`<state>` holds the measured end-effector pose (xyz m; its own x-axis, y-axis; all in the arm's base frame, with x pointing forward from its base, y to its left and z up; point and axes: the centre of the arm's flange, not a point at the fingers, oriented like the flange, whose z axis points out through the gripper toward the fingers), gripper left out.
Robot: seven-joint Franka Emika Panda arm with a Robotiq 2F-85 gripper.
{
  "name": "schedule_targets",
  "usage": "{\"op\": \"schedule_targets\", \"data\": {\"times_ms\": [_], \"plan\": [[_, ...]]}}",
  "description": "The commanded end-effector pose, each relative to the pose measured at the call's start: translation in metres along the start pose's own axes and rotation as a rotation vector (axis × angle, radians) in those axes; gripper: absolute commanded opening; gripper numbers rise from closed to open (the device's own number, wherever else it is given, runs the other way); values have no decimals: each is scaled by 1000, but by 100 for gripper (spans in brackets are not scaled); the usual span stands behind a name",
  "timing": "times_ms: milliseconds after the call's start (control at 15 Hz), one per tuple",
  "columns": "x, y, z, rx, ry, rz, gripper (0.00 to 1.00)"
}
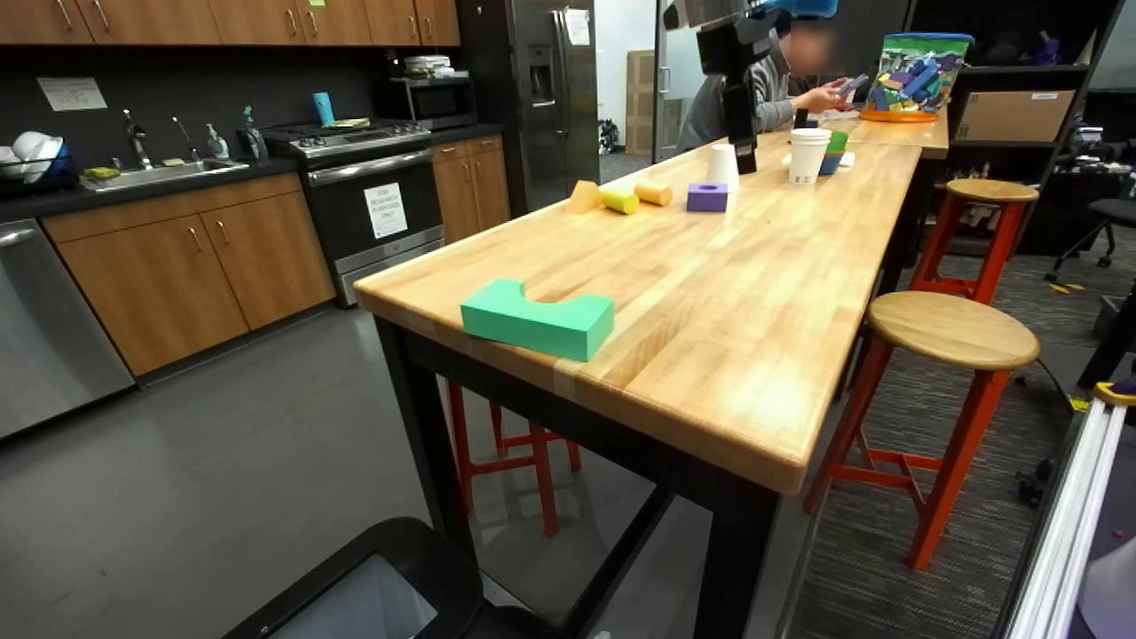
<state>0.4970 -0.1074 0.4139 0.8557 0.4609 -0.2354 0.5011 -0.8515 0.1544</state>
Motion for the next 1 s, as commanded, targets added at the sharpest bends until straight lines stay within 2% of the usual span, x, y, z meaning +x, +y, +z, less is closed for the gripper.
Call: {"op": "schedule_targets", "data": {"times_ms": [0, 67, 200, 267, 467, 933], "plan": [[11, 9, -9, 41, -7, 31, 100], [14, 10, -9, 52, -19, 48, 100], [20, 17, -8, 109, -96, 123, 100], [5, 6, -3, 62, -50, 64, 100], [11, 12, 0, 83, -92, 100, 100], [14, 13, 1, 86, -100, 106, 100]]}}
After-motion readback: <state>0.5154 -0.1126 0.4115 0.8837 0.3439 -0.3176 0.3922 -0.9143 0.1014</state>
